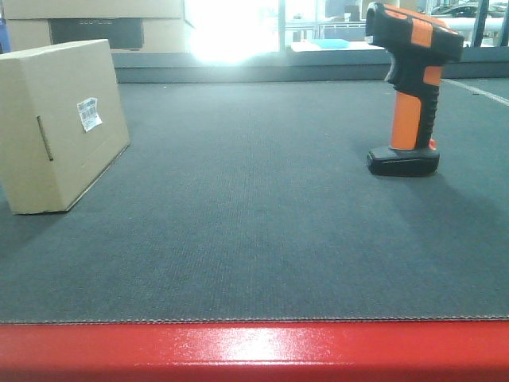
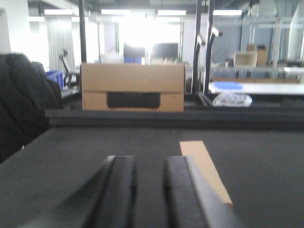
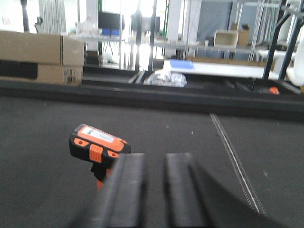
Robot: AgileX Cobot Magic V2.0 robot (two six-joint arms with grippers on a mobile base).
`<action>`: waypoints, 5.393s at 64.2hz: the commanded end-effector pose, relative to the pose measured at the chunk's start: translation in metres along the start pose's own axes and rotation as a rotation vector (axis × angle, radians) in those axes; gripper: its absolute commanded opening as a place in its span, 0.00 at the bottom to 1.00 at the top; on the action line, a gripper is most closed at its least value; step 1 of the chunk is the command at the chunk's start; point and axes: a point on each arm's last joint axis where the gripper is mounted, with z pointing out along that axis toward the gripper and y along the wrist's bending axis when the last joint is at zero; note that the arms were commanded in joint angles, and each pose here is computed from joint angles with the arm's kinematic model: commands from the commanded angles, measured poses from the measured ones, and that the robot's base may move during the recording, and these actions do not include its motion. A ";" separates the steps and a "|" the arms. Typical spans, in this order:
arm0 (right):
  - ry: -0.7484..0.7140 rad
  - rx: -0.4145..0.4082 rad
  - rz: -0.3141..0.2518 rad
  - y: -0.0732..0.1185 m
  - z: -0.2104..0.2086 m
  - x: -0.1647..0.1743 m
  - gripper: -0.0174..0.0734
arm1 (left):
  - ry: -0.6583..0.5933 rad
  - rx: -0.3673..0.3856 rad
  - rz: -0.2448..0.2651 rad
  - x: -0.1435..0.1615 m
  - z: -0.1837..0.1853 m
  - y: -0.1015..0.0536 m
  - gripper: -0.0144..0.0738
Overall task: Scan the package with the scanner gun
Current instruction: 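Reach the left gripper to the cardboard box and grasp its top, then lift the cardboard box up off the belt with the left gripper, then reach the right gripper to the orange scanner gun and grasp its head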
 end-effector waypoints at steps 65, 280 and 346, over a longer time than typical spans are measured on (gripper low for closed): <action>0.132 -0.100 0.007 0.012 0.056 0.006 0.82 | 0.978 0.180 -0.057 -0.061 0.242 -0.045 0.84; 0.172 -0.034 0.169 0.040 0.179 0.118 0.81 | 1.118 0.503 -0.428 -0.009 0.337 -0.076 0.04; 0.197 0.029 0.244 0.063 0.247 0.147 0.76 | 1.119 0.499 -0.423 -0.009 0.337 -0.076 0.04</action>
